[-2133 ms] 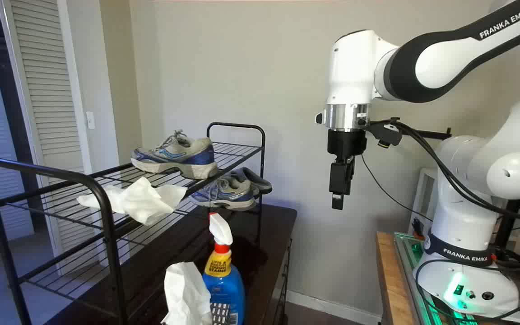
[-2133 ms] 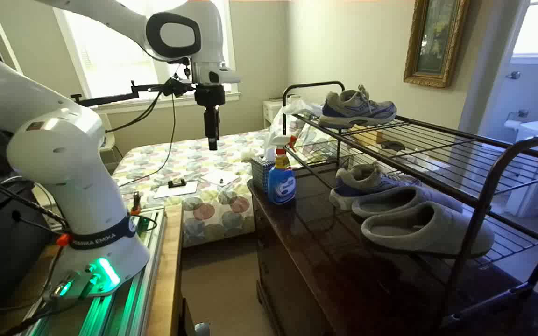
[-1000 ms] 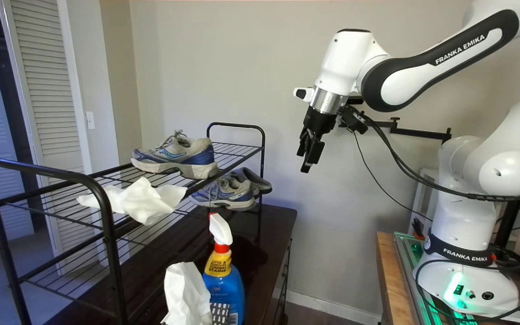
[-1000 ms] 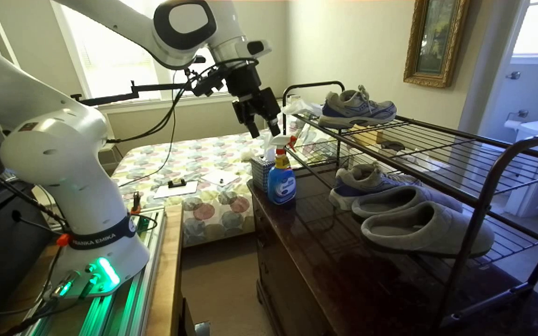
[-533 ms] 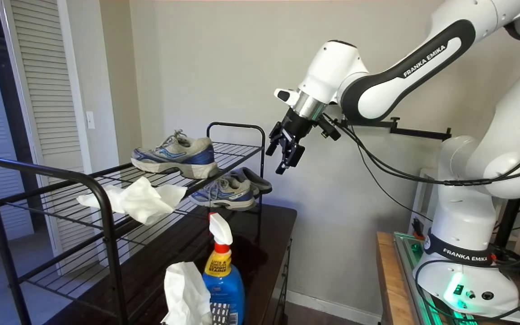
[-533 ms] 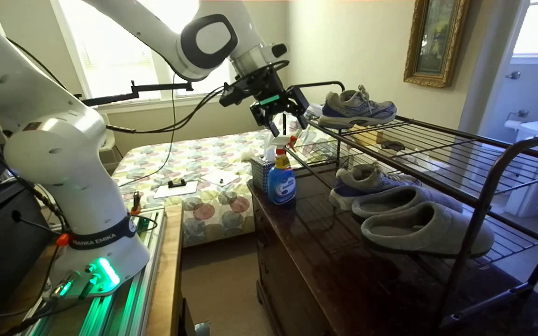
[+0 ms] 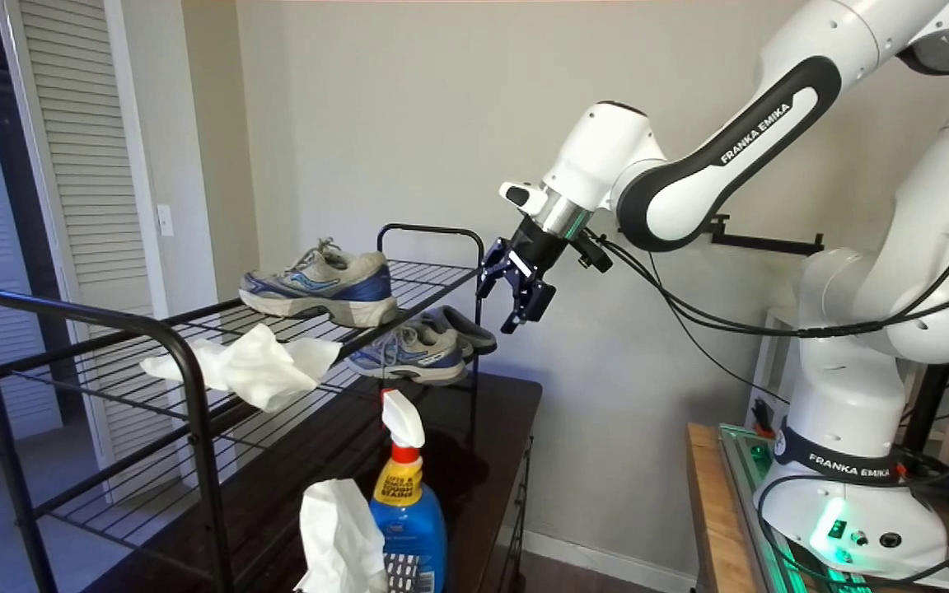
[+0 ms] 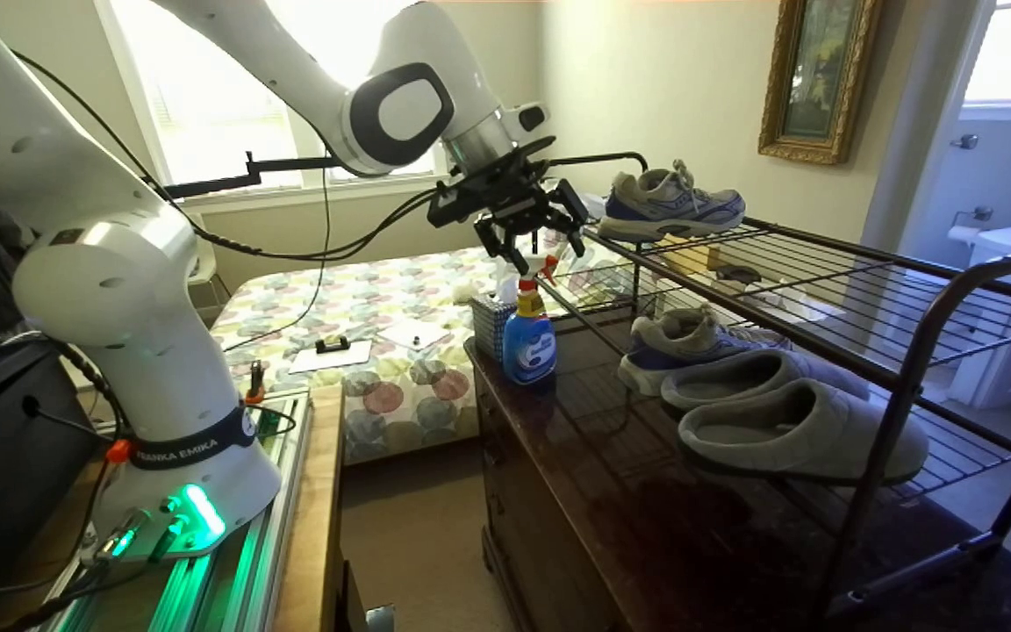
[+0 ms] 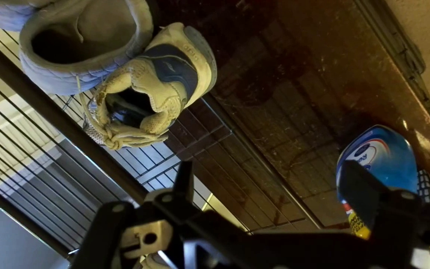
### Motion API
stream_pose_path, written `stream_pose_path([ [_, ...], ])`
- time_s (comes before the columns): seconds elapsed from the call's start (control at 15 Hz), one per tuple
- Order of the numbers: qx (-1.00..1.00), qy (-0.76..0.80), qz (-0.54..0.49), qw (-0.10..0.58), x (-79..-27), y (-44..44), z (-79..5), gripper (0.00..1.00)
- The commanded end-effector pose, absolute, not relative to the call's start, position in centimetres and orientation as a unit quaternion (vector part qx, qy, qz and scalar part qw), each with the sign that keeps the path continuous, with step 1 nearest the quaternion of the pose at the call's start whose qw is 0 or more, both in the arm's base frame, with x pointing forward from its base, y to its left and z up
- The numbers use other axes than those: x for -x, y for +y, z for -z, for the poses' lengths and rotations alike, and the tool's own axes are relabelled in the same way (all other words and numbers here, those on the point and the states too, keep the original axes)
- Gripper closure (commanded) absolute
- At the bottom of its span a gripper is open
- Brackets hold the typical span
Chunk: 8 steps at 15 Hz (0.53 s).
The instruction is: Get the sneaker that's on the second shelf and place it on the top shelf
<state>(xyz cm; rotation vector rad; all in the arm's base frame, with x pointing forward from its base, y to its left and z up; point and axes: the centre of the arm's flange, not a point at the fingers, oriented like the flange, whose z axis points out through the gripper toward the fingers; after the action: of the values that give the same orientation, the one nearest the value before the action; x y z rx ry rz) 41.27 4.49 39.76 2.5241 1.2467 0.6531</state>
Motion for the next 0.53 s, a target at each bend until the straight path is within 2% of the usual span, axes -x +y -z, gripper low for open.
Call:
stream_pose_path([
  [0.0,-0.826,0.460,-0.270,0.182,-40.9,4.1,-38.6,0.00],
  [0.2,-0.802,0.483,-0.279,0.216,-41.4,3.1,-37.6,0.00],
  [0.47,-0.790,0.511,-0.274,0.200,-41.4,2.1,-35.8,0.00],
])
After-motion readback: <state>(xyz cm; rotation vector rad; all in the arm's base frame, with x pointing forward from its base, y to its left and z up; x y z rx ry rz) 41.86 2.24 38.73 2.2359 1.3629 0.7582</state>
